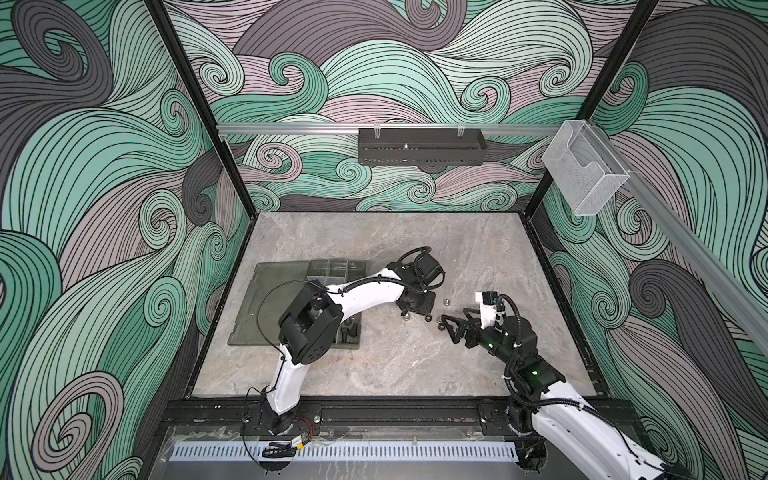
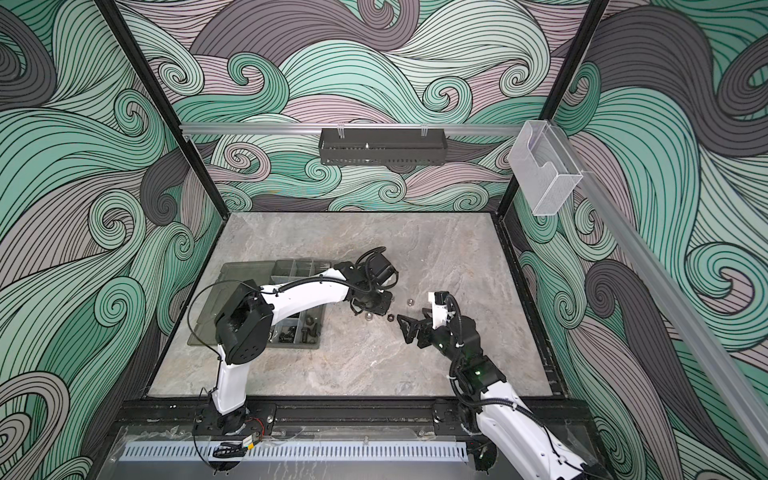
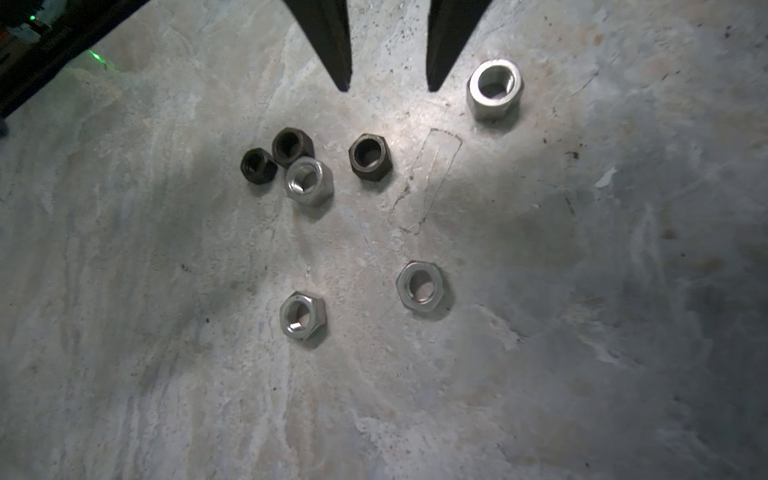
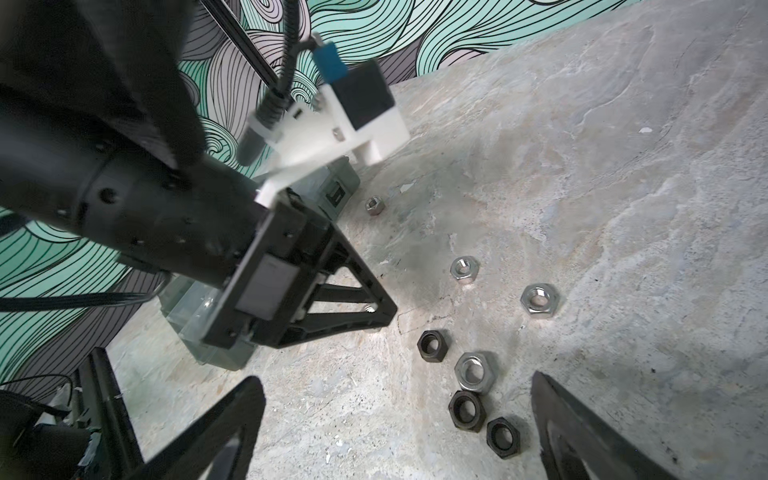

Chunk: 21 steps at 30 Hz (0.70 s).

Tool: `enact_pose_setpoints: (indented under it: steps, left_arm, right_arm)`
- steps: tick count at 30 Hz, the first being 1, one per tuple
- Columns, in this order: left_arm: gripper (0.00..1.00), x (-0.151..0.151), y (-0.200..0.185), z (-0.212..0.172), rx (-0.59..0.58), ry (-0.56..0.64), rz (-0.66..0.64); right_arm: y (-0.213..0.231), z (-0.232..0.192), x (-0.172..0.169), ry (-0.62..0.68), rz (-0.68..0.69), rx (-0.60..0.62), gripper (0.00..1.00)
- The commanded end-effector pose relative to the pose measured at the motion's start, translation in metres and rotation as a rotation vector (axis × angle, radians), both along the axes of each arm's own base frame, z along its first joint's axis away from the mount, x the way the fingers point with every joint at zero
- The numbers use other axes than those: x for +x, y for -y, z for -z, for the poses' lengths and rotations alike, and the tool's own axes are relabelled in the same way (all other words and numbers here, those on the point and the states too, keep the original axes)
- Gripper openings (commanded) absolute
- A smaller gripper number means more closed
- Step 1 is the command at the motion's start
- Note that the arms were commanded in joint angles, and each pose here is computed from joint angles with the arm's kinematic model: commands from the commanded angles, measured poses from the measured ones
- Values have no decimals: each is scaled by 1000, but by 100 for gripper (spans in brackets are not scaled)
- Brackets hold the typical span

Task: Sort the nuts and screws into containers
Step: 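Move the open left gripper back to the pile over a black hex nut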

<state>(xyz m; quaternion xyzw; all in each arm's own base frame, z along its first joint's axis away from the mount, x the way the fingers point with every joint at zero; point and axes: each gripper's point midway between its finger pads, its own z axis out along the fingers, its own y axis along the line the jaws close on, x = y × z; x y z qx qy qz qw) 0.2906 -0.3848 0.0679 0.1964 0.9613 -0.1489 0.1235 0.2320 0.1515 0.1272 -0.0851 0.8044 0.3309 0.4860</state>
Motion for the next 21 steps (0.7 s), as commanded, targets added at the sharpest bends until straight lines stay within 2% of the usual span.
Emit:
enact_pose_setpoints:
  steps: [1, 21]
  left_arm:
    - [35, -5, 17, 9, -18, -45, 10]
    - [38, -7, 32, 47, 26, -57, -20]
  right_arm:
    - [-2, -4, -5, 2, -16, 38, 99]
    - [-5, -2, -4, -4, -39, 42, 100]
